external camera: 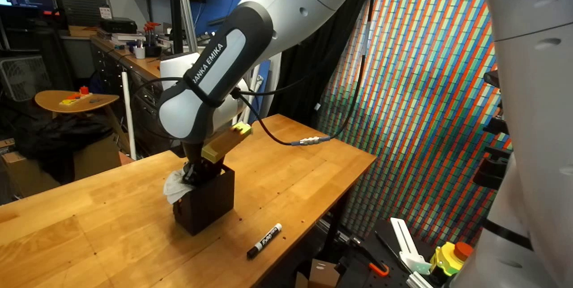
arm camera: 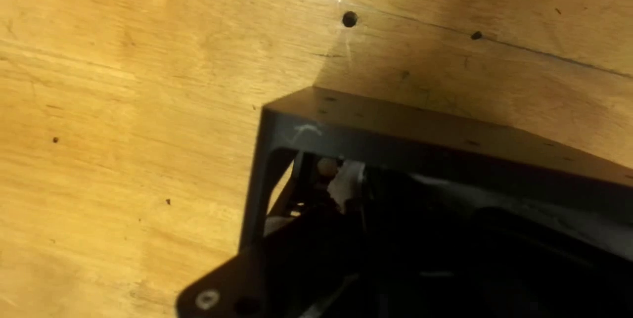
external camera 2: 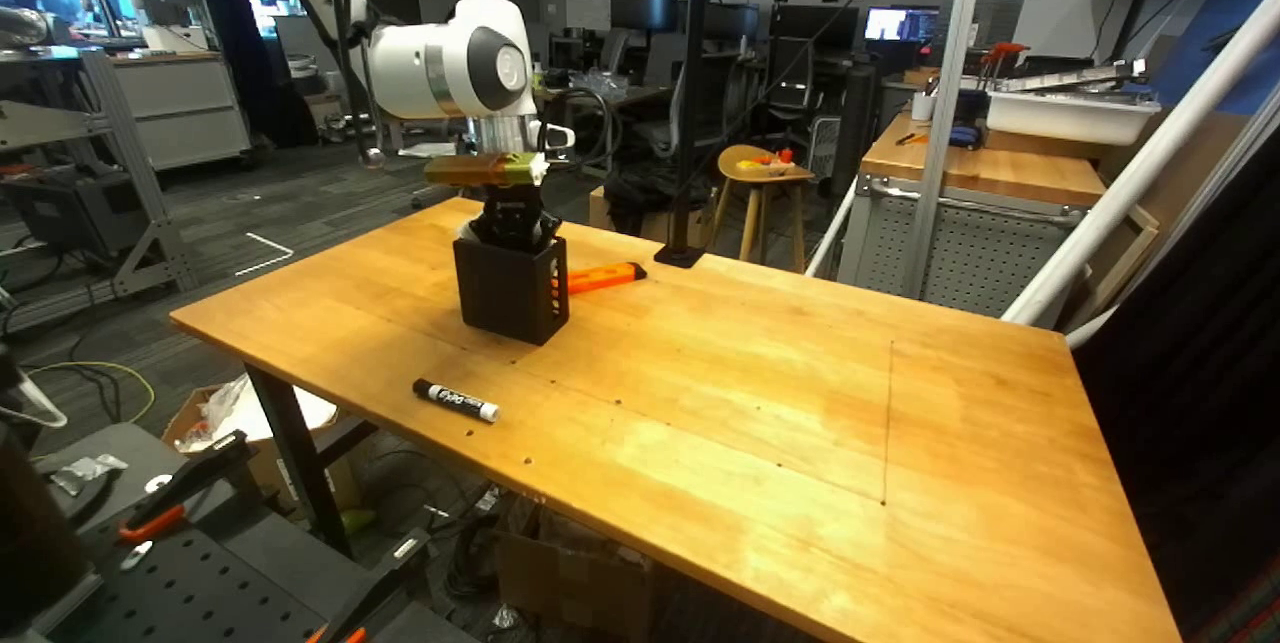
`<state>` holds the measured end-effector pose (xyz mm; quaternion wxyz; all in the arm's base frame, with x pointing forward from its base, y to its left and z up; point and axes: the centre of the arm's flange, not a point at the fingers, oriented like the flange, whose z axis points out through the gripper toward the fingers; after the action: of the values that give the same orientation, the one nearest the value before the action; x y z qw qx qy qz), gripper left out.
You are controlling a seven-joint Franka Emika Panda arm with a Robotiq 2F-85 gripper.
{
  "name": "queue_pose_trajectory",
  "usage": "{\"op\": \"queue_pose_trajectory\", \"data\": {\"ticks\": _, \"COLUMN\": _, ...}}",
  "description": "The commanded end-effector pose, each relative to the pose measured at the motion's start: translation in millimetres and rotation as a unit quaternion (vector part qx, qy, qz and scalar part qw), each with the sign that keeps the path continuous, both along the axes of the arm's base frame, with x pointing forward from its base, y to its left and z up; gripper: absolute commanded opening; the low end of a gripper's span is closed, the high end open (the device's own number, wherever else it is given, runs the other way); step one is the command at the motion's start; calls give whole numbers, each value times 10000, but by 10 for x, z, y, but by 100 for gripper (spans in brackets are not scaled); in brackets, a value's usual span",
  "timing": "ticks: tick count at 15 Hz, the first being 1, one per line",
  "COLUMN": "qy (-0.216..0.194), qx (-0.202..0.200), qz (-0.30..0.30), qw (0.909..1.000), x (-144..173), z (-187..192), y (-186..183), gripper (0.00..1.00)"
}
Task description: Put the towel in the box
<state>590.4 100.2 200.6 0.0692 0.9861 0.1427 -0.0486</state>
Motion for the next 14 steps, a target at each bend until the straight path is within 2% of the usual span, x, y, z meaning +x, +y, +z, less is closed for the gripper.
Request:
{"op": "queue_pose_trajectory", "data": {"ticks": 1, "qy": -117, "qx": -141, "qz": 352, "qw": 9992, "x": -53, "z": 448, "y": 178, "gripper": 23}}
{"op": "queue_pose_trajectory", "data": {"ticks": 2, "qy": -160, "qx": -195, "qz": 456, "qw": 9986, "x": -69, "z": 557, "y": 238, "gripper": 25}}
{"op": "queue_pose_trajectory", "data": {"ticks": 4, "qy": -269, "qx": -403, "qz": 712, "qw": 9963, "x": -113, "z": 828, "y": 381, "gripper": 36}}
{"op": "queue_pose_trajectory", "data": {"ticks": 8, "qy": -488, "qx": -730, "qz": 1303, "qw": 9876, "x": -177, "z": 1269, "y": 721, "gripper": 34}}
{"op": "queue_pose_trajectory", "data": {"ticks": 12, "qy": -623, "qx": -973, "qz": 2122, "qw": 9704, "x": -278, "z": 1428, "y": 1204, "gripper": 35}}
{"op": "queue_pose_trajectory", "data": {"ticks": 14, "qy": -611, "qx": -1114, "qz": 2601, "qw": 9572, "x": -360, "z": 1391, "y": 1469, "gripper": 42}}
